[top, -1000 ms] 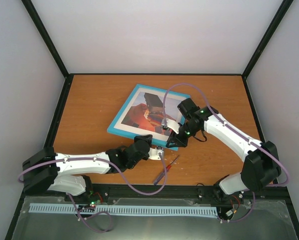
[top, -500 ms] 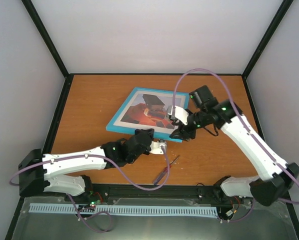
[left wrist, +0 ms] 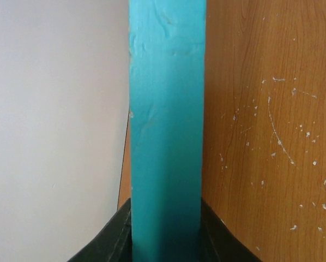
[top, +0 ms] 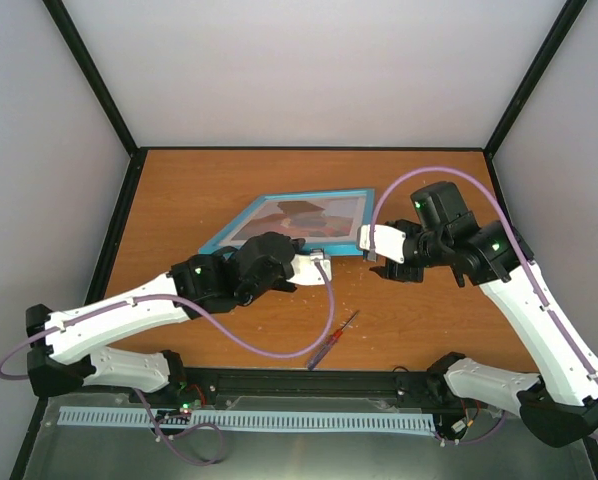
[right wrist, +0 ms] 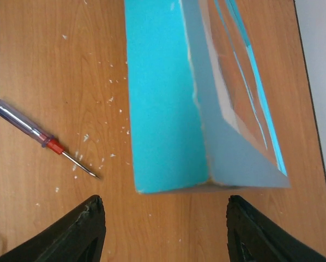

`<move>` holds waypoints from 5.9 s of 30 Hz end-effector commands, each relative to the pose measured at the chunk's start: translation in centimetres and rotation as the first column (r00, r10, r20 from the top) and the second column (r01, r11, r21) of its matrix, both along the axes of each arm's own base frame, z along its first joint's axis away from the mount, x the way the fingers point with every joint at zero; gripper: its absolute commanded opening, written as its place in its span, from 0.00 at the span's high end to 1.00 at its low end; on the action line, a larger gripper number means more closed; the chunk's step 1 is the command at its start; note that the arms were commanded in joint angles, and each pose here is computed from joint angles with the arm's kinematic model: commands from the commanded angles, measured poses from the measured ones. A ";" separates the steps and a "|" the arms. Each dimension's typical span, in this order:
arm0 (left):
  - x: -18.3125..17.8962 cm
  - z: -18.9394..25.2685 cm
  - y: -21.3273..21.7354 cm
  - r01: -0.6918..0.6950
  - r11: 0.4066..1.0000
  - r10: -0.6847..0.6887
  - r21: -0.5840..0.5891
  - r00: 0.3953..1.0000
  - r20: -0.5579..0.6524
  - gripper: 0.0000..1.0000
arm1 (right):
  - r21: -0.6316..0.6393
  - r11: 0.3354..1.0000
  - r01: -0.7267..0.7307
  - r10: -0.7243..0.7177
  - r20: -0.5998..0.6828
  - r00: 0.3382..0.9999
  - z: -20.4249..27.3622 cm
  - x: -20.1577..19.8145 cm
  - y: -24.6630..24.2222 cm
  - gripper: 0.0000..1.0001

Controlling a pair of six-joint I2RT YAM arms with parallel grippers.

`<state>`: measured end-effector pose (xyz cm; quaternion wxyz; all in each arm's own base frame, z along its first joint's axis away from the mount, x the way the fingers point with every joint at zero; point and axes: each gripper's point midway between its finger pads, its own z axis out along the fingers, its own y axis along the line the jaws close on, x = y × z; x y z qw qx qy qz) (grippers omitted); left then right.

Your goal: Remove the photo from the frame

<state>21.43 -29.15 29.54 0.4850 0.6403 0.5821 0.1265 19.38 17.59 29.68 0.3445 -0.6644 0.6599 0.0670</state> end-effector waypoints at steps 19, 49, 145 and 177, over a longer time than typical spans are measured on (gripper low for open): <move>-1.9 13.4 2.9 0.104 0.963 -0.059 -0.248 0.982 0.181 0.99 | 0.260 0.914 -0.312 0.295 0.105 0.950 6.0 -0.2 4.0 0.44; 0.1 18.3 4.8 0.040 0.839 0.128 -0.543 0.955 0.266 0.18 | 0.361 0.909 -0.205 0.163 0.145 0.976 9.1 3.0 5.1 0.92; 14.6 0.1 12.0 -0.517 0.318 -0.035 -0.795 0.831 -0.555 0.42 | 0.579 0.413 0.703 -0.118 -0.731 0.672 -0.9 27.2 -10.7 0.97; 13.9 -12.1 13.1 -0.881 0.023 0.035 -0.472 0.473 -0.880 0.44 | 0.008 -0.101 0.995 -0.404 -0.914 -0.034 -23.5 13.3 -16.0 0.82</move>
